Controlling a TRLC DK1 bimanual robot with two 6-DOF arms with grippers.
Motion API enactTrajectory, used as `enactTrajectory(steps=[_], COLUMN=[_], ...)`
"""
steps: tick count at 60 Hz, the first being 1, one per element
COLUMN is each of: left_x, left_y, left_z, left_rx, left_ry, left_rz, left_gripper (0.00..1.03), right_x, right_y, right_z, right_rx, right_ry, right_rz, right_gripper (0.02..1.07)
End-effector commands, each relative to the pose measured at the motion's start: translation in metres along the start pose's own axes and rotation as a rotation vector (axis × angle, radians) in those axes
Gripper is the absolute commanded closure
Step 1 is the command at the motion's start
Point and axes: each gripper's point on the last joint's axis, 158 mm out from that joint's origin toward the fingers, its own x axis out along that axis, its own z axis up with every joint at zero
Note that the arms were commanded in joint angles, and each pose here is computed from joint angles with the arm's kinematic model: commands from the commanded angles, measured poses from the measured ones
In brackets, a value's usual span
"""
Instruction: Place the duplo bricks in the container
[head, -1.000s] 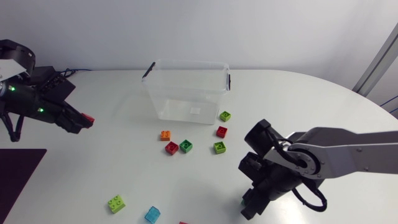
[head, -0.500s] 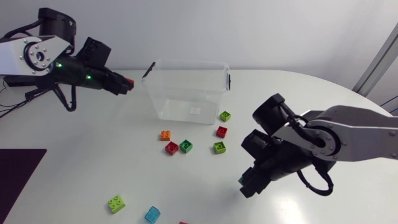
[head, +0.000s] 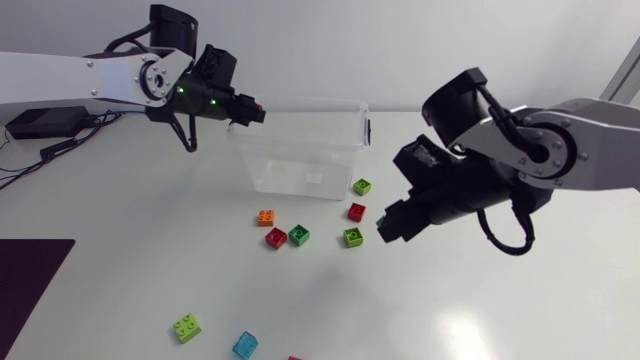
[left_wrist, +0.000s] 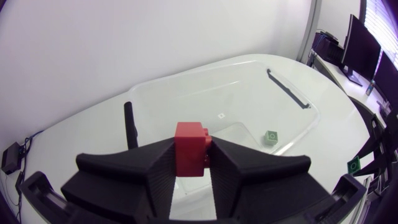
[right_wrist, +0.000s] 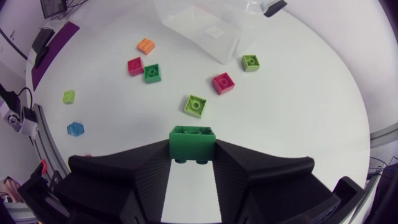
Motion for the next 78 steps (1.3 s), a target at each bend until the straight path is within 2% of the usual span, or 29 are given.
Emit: enactTrajectory(steps=[1,5,9,11,15,18,30,49,56,69,78], left_x=[0.016,0.022,0.022,0.022,0.018,0.015,-0.032,-0.111,-0.134,-0.160,-0.173], left_y=[0.004,0.005,0.007,0.008,0.010,0.009,0.014,-0.005,-0.011,-0.036,-0.049], left_z=[0.012,0.015,0.020,0.022,0.028,0.029,0.043,-0.011,-0.044,-0.133,-0.182], left_rx=[-0.021,-0.012,-0.005,0.000,0.004,0.013,0.035,0.140,0.163,0.219,0.240], left_ry=[-0.020,-0.021,-0.029,-0.032,-0.034,-0.017,0.019,0.140,0.200,0.335,0.415], left_rz=[0.010,0.025,0.036,0.045,0.059,0.057,0.064,0.043,0.033,-0.023,-0.061], left_gripper=[0.71,0.60,0.42,0.30,0.18,0.13,0.12,0.13,0.13,0.13,0.13], right_x=[-0.001,-0.002,-0.002,-0.001,0.000,0.000,0.005,0.010,0.013,0.030,0.040], right_y=[-0.007,-0.012,-0.016,-0.017,-0.022,-0.023,-0.031,-0.047,-0.056,-0.063,-0.069], right_z=[0.011,0.021,0.030,0.035,0.050,0.060,0.101,0.147,0.161,0.180,0.191], right_rx=[0.034,0.037,0.043,0.044,0.048,0.049,0.052,0.067,0.073,0.072,0.074], right_ry=[0.003,-0.009,-0.017,-0.022,-0.037,-0.049,-0.093,-0.152,-0.171,-0.178,-0.184], right_rz=[-0.017,-0.034,-0.038,-0.039,-0.044,-0.046,-0.055,-0.079,-0.096,-0.106,-0.118], right_gripper=[0.84,0.84,0.84,0.84,0.84,0.84,0.84,0.83,0.83,0.83,0.79])
